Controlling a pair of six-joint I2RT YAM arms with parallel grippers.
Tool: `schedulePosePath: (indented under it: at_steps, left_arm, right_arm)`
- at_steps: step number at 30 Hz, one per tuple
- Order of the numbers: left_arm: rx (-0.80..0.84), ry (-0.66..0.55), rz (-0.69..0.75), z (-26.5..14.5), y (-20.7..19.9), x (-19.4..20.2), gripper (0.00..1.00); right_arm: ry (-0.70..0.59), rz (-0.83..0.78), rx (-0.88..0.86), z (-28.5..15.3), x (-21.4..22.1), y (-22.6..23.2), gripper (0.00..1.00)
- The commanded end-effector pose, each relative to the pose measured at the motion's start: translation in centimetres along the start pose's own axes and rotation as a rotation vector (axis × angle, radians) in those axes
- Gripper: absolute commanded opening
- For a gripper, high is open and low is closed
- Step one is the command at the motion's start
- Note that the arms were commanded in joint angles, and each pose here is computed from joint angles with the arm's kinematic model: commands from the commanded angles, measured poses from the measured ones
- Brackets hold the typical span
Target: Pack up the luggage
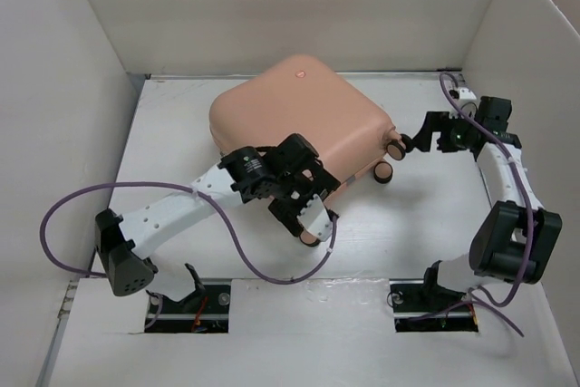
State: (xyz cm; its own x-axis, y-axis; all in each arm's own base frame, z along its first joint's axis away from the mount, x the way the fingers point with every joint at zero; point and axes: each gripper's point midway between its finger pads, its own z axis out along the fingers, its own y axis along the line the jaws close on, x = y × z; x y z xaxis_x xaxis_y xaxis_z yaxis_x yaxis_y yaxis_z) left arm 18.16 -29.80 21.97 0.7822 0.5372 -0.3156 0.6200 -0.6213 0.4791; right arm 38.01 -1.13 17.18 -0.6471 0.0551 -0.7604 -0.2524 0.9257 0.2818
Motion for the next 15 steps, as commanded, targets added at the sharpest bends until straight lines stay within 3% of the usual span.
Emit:
schedulePosePath:
  at_steps: [1,7,10,11,12,14,15]
  left_arm:
    - [0.009,-0.017,0.070,2.0,-0.5,-0.5,0.98]
    - [0.066,-0.012,0.053,4.5,-3.4,0.0,0.96]
    - [0.012,0.018,-0.012,5.8,-2.3,0.4,0.87]
    - [0.011,0.027,-0.012,6.1,-2.2,0.6,0.78]
    - [0.021,0.030,-0.031,6.5,-2.4,0.7,0.45]
    - [0.064,0.043,-0.059,6.6,-2.8,0.8,0.00]
    - [0.037,0.036,-0.090,6.2,-1.7,0.4,0.00]
  right_arm:
    - [-0.022,0.031,0.072,-0.7,0.5,-1.2,1.00]
    - [0.040,0.118,0.068,1.3,3.2,-2.4,1.00]
    - [0.036,0.129,0.047,2.3,3.5,-2.6,1.00]
    - [0.033,0.138,0.047,2.6,3.4,-2.7,1.00]
    - [0.050,0.149,0.045,3.0,4.0,-2.9,0.99]
    - [0.074,0.162,0.064,3.5,4.8,-3.6,0.99]
    - [0.086,0.170,0.063,3.7,4.9,-3.7,0.97]
